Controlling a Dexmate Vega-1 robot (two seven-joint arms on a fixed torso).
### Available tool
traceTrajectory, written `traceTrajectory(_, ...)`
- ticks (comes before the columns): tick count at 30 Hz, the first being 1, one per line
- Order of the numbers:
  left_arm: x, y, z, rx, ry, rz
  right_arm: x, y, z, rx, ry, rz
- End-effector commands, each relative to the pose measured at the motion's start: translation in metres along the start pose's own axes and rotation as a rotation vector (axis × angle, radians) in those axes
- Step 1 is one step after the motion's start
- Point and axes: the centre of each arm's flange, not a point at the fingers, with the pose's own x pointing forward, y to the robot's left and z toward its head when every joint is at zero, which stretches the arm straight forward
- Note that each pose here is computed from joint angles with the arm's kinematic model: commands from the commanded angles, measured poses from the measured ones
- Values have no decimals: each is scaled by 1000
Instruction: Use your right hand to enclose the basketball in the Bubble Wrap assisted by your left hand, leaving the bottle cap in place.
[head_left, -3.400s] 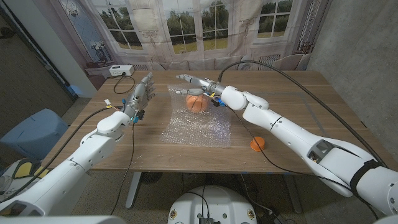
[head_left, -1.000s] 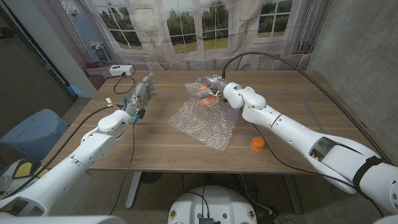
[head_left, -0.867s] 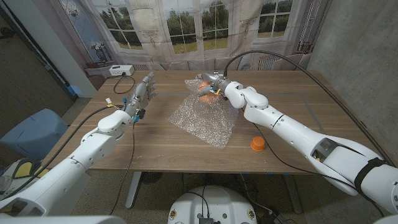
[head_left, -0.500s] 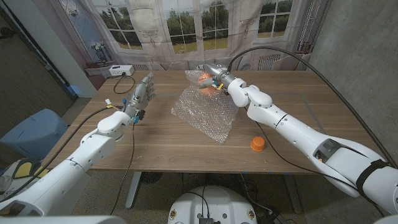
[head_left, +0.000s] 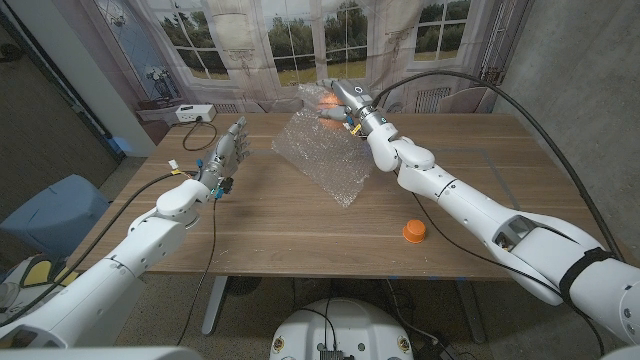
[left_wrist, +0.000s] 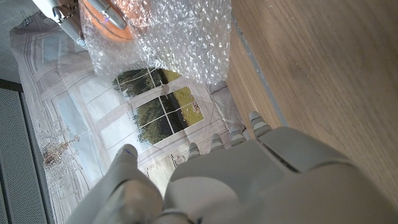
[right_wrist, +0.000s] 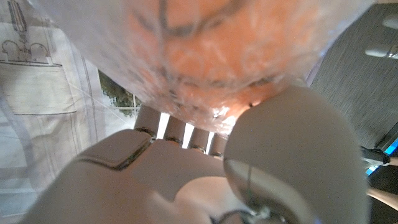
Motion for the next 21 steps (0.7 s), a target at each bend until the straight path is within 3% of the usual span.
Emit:
traceTrajectory(1, -2, 2, -1, -1, 9, 13, 21, -7, -12, -31, -23, -258)
traceTrajectory(8, -2, 3, 0, 0, 14, 19, 28, -8, -20, -25, -13, -406)
traceTrajectory(15, 1, 0, 2, 2, 16, 15, 28, -14, -32, -28, 45, -449)
traceTrajectory(21, 1, -4, 2, 2, 24, 11, 23, -27, -42, -62, 51, -498)
